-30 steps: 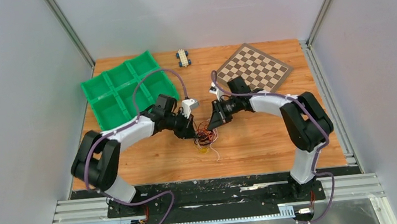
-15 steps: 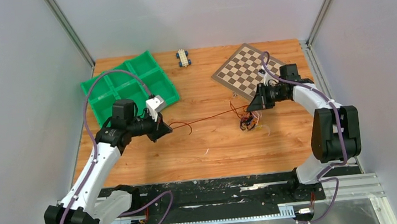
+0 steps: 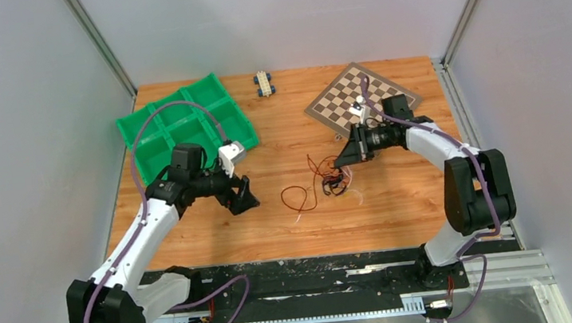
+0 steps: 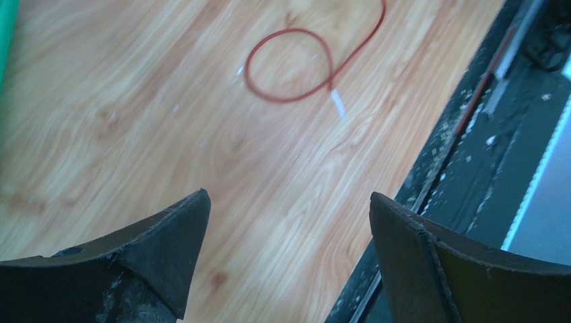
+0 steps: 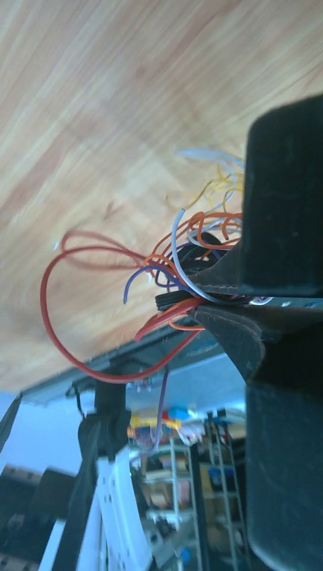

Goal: Untangle the cables

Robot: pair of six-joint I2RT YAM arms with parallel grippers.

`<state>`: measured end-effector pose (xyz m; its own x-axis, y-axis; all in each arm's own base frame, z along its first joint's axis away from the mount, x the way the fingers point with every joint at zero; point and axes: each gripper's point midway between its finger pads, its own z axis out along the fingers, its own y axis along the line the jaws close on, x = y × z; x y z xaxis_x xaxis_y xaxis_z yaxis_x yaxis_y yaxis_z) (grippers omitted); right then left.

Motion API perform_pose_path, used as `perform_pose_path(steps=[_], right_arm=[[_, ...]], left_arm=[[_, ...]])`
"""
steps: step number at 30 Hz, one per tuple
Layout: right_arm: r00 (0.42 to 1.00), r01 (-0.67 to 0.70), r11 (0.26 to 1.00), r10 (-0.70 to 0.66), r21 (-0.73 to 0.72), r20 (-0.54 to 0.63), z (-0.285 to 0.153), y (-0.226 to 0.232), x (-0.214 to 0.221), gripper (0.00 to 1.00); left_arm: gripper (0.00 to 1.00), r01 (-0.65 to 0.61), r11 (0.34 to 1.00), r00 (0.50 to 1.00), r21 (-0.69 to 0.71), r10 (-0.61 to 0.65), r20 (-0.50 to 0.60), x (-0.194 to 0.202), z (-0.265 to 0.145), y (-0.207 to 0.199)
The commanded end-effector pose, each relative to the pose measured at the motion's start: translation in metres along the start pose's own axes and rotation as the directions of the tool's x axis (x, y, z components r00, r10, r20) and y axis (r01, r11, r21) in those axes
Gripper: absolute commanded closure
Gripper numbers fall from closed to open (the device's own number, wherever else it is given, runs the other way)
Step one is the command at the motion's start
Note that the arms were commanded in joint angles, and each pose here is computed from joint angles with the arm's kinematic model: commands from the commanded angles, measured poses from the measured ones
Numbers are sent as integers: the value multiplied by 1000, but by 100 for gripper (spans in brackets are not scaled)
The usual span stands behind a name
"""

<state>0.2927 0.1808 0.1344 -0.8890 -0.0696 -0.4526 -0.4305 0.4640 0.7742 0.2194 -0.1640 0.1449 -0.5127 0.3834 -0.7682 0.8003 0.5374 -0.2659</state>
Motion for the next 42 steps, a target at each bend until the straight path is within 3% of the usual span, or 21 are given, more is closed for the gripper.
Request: perform_pose_path(steps=[1, 4, 11, 15, 17, 19, 20, 22, 24, 30, 35, 36, 39, 42], right_arm=[[998, -44, 969, 52, -244, 26, 20, 50, -28, 100], [999, 15, 956, -5, -292, 33, 27, 74, -35, 100], [985, 84, 886, -144, -457, -97, 46, 139, 0, 100], [978, 107, 876, -177, -470, -106, 50, 150, 7, 100], [980, 113, 877, -177, -467, -96, 49, 147, 2, 100], [982, 108, 882, -166, -460, -88, 47, 143, -3, 100], [984, 105, 885, -159, -453, -83, 46, 140, -5, 100], [989, 103, 900, -139, -424, -55, 41, 129, -13, 100], [991, 124, 929, -134, -350, -4, 33, 106, -24, 100], [981, 177, 984, -179, 38, 72, -9, 10, -44, 100], [984, 163, 984, -168, 68, 67, -23, -3, -42, 94], [985, 155, 986, -159, 55, 65, -22, -2, -41, 92], [989, 139, 990, -141, 39, 42, -17, -2, -36, 61], [990, 138, 989, -139, 52, 22, -12, -5, -29, 40]], left_arm=[[4, -71, 992, 985, 101, 54, 162, -58, 16, -38], [3, 18, 985, 977, 170, -53, 205, -79, 34, -55], [0, 167, 969, 964, 182, -200, 178, -89, 78, -40], [2, 190, 931, 953, 312, -251, 171, -100, 90, -59], [15, 184, 909, 946, 375, -267, 184, -108, 88, -71], [36, 188, 889, 944, 419, -281, 172, -105, 85, -80], [60, 183, 879, 947, 441, -278, 162, -102, 82, -85], [94, 175, 876, 951, 450, -269, 155, -98, 74, -90], [100, 170, 880, 953, 444, -262, 154, -94, 62, -88], [100, 232, 917, 938, 324, -300, 176, -75, 24, -51], [100, 273, 918, 917, 288, -339, 209, -76, 14, -39], [100, 290, 909, 909, 298, -359, 211, -78, 15, -39], [100, 349, 897, 897, 270, -403, 182, -69, 25, -29], [100, 404, 888, 889, 219, -438, 135, -52, 38, -17]])
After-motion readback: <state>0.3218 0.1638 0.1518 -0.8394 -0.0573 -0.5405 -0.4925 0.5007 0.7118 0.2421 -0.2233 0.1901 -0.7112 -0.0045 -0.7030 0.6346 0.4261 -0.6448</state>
